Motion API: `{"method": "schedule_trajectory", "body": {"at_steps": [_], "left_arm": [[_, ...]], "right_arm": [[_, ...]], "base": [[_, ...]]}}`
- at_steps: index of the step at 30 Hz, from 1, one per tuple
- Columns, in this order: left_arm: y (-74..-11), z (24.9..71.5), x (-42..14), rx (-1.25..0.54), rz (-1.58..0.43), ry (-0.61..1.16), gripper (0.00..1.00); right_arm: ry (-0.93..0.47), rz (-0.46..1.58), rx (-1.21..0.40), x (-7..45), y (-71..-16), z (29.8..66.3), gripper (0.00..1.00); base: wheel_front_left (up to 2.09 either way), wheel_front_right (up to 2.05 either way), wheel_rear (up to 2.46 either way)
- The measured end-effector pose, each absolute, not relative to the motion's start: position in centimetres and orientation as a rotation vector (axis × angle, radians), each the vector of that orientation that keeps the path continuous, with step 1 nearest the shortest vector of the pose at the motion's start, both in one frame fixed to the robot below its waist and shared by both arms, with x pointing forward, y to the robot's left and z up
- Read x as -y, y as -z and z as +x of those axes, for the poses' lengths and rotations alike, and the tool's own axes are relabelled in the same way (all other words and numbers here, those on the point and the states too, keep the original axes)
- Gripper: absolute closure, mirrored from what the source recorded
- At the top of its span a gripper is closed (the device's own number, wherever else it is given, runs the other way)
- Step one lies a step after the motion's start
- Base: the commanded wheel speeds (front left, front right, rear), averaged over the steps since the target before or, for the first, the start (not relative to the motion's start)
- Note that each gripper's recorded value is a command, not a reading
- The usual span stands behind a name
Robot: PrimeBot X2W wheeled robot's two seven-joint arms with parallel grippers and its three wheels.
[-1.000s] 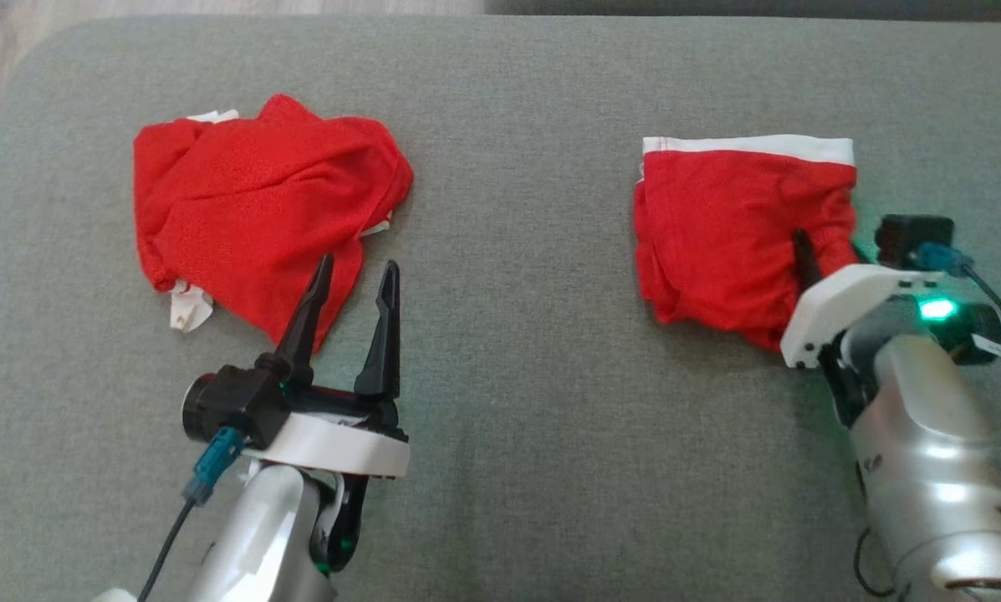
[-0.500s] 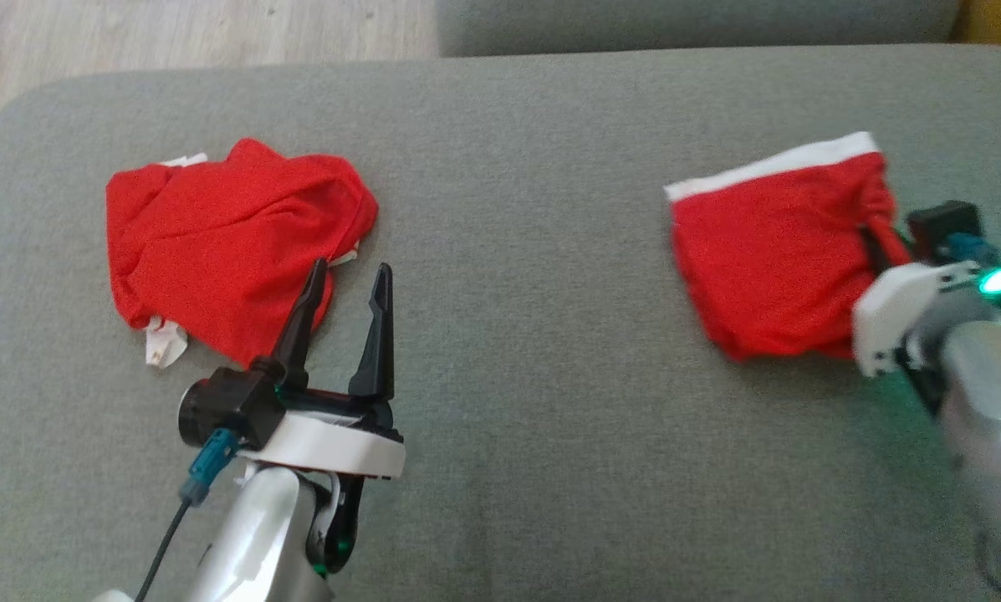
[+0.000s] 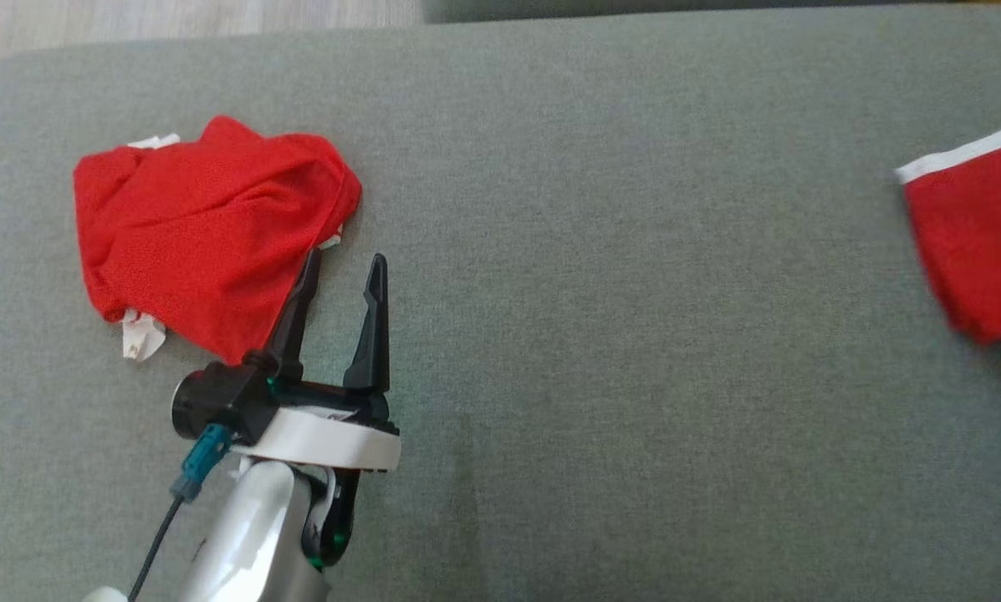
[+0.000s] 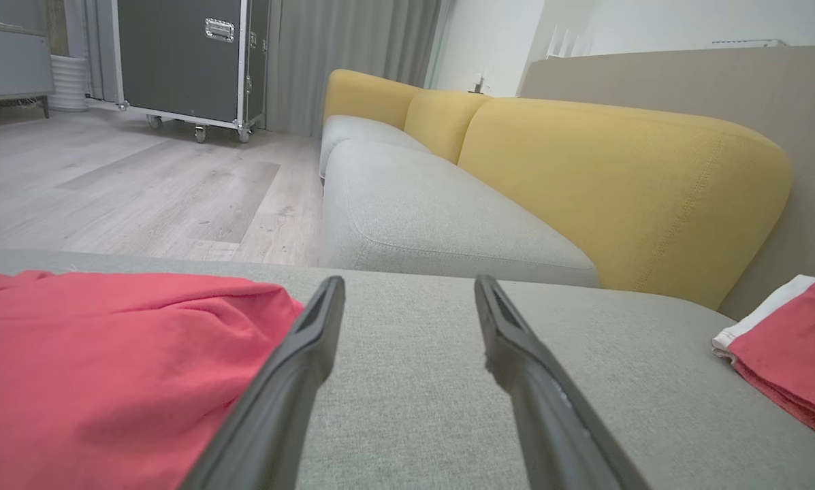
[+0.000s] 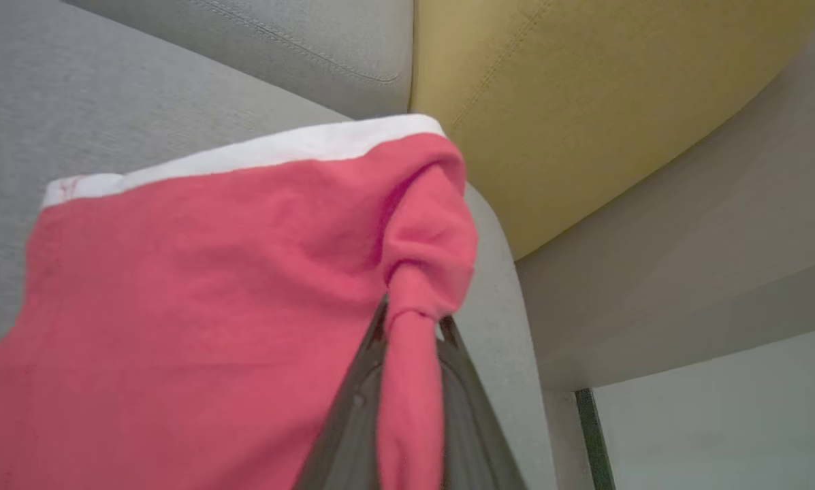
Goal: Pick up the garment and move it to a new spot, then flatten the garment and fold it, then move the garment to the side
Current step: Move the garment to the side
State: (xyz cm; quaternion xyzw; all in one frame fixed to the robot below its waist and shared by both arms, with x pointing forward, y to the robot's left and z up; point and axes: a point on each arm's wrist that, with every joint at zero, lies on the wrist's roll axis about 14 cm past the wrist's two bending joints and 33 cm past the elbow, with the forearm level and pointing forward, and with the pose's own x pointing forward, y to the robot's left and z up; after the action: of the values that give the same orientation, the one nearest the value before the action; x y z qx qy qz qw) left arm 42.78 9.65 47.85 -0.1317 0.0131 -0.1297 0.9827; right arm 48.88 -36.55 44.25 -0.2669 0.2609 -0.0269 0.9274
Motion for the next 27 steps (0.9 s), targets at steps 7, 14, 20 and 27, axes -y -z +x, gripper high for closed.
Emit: {"method": "schedule_trajectory", "body": {"at_steps": [7,14,20,27], "left_arm": [[-46.9,43.7,-9.9,-0.044,-0.258,0.258,0.0],[-46.9,44.0,-10.1,-0.043,-0.259,0.254,0.0],[-47.9,43.8,-10.1,-0.021,-0.256,0.256,0.0],[-50.2,42.6,-10.5,0.036,-0.254,0.248,0.0]], "right_arm": [[0.132,-0.519,-0.571,39.2,-43.4,48.9,1.0],[0.174,-0.487,-0.566,40.0,-43.7,49.0,0.56],[0.161,-0.434,-0.501,38.2,-44.6,49.4,0.0],[0.062,-0.372,-0.274,31.9,-49.6,51.4,0.0]], "base": [[0.0,0.0,0.0],[0.0,0.0,0.0],[0.0,0.0,0.0],[0.0,0.0,0.0]]}}
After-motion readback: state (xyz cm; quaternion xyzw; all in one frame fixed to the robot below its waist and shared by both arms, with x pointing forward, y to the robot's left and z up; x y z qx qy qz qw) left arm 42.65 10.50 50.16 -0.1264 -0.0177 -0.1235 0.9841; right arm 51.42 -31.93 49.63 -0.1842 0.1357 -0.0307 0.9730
